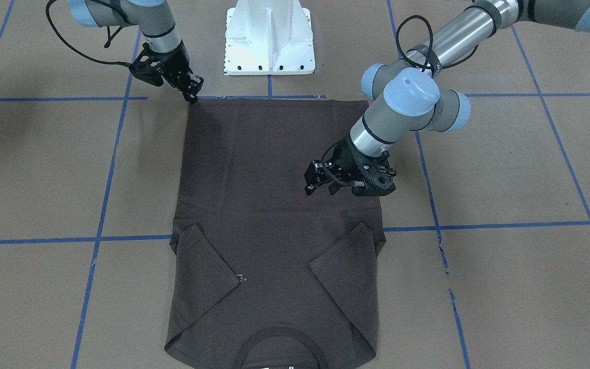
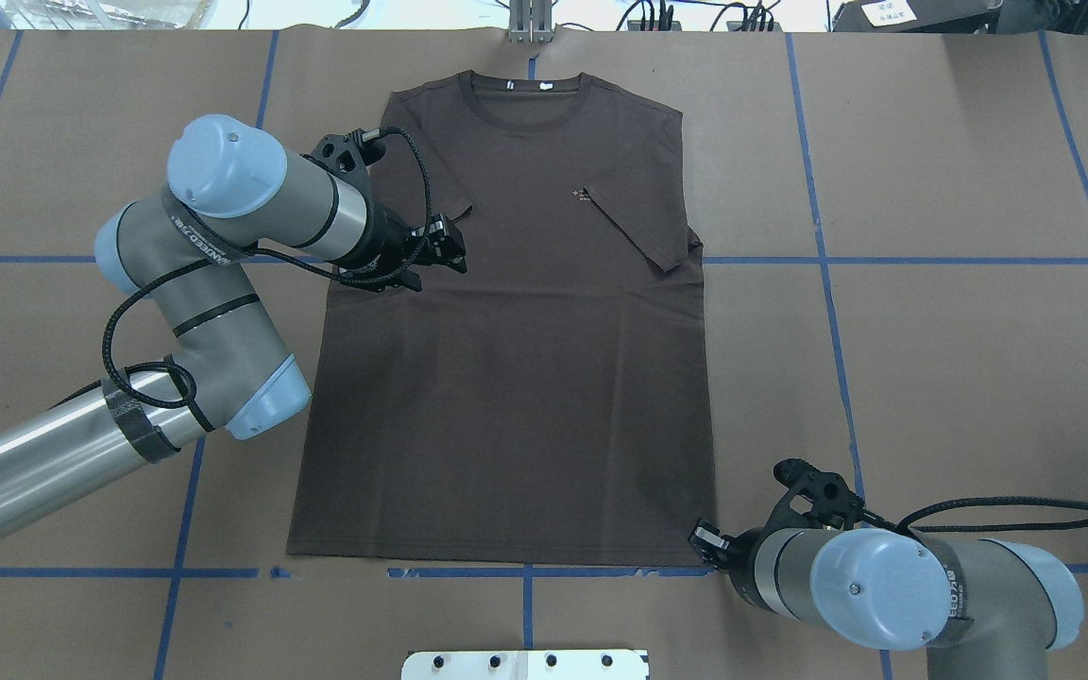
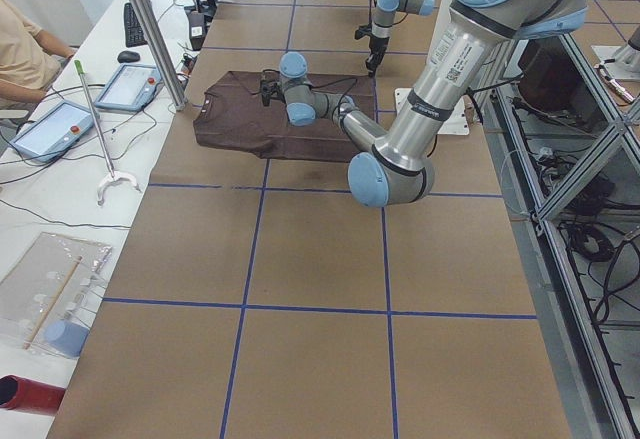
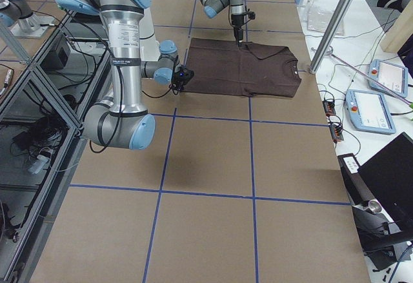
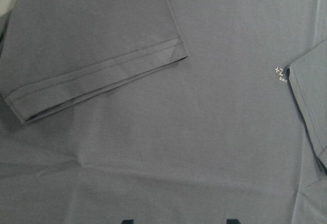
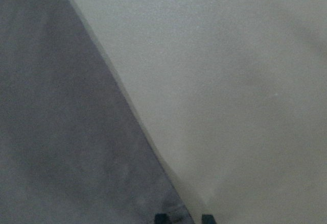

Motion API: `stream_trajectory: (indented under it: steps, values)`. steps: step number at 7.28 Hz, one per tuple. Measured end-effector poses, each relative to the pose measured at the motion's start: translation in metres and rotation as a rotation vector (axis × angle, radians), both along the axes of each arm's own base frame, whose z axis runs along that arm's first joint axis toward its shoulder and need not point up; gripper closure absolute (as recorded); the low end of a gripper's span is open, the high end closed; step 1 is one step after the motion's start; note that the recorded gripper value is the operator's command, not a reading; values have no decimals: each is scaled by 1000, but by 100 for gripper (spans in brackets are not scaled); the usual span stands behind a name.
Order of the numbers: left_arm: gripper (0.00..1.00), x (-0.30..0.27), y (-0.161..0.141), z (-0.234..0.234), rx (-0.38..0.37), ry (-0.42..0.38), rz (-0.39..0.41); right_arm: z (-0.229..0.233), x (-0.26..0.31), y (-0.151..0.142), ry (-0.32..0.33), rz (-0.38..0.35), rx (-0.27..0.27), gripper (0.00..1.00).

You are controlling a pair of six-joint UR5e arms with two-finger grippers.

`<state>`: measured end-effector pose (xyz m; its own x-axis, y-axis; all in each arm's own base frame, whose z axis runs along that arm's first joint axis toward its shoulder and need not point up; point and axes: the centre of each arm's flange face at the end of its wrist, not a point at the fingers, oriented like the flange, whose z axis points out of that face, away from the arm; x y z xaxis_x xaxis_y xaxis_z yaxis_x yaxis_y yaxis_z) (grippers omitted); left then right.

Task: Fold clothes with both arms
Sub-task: 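Move the left gripper down to the hem corner nearest it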

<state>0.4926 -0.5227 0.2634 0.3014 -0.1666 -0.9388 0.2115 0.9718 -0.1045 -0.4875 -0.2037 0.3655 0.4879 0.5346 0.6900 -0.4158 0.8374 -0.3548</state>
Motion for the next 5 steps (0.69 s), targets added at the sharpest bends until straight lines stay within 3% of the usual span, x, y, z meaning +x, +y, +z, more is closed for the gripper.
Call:
stream_trajectory:
  steps: [2,3,5]
  values:
    - [32,-9,9,-4,2,14,-4,-6,0,0,-13,-2,1,100]
    - [32,-28,34,1,2,32,-6,-14,4,0,-30,-3,1,100]
    - [33,-59,123,34,10,14,-12,-26,13,0,-57,-3,3,100]
